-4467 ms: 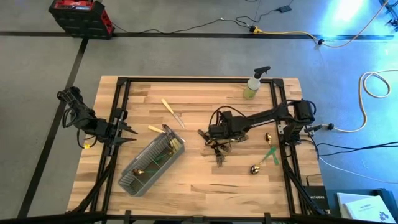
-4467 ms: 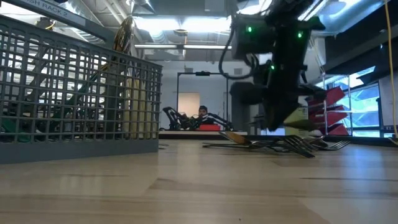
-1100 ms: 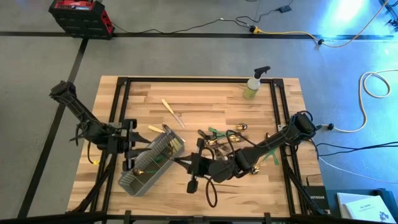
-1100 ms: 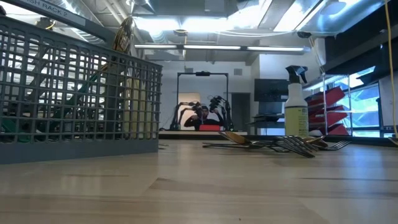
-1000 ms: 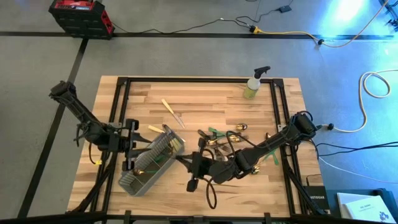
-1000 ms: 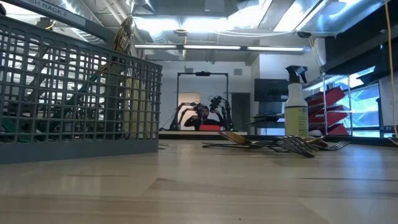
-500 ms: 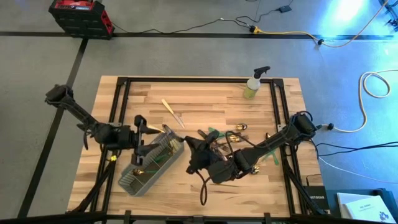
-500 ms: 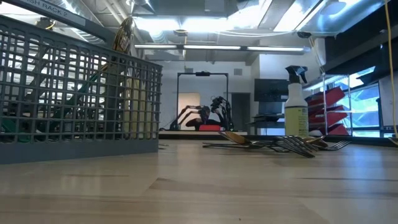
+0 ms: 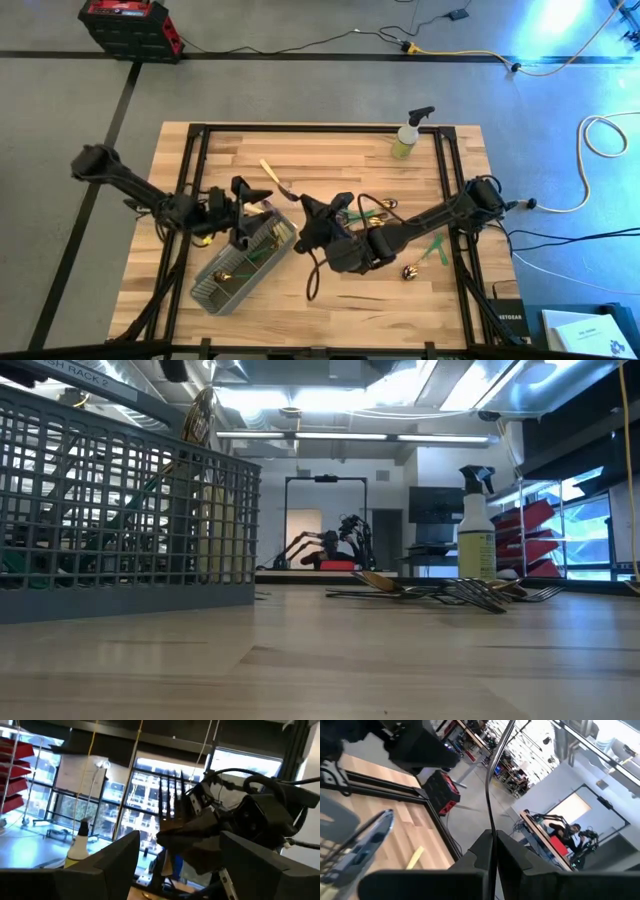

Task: Sort silverware
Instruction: Put the fork into the silverware tray

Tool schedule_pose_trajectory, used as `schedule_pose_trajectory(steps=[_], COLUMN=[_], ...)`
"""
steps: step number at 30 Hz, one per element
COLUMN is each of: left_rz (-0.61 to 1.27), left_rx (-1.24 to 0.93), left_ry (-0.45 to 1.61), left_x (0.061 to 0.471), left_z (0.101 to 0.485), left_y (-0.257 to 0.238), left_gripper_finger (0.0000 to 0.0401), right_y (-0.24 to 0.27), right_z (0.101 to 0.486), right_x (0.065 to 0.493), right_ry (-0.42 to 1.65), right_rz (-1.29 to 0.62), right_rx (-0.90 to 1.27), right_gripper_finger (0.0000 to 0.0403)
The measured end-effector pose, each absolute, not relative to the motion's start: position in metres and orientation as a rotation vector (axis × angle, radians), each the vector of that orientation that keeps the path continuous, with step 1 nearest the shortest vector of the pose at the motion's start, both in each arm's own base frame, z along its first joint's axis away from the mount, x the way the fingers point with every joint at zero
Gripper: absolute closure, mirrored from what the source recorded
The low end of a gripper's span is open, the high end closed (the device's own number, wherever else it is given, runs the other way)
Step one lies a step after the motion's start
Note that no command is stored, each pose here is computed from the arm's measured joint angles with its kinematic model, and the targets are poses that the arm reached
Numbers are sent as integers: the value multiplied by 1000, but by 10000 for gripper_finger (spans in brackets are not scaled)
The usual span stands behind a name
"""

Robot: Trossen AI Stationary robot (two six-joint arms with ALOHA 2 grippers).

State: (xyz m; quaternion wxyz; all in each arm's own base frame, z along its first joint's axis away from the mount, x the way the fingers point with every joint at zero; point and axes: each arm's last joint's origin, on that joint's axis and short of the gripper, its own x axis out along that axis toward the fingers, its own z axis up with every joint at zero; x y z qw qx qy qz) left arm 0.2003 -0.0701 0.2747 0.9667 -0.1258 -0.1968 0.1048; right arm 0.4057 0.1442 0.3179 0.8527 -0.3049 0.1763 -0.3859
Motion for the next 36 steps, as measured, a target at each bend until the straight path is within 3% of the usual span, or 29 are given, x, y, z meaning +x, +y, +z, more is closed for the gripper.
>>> schedule_pose_trajectory(steps=[17,36], left_rz=[318,332], left_rx=[-291,-286], left_ry=[-396,-401], left_x=[253,272], left_z=[275,280], left_y=[-57,-62], left_gripper_finger=[144,144], right_y=[141,141], right_z=[320,319], right_x=[407,407], right_ry=[356,357], right_rz=[-826,-823], right_rx=[-620,-623], right_gripper_finger=[402,402])
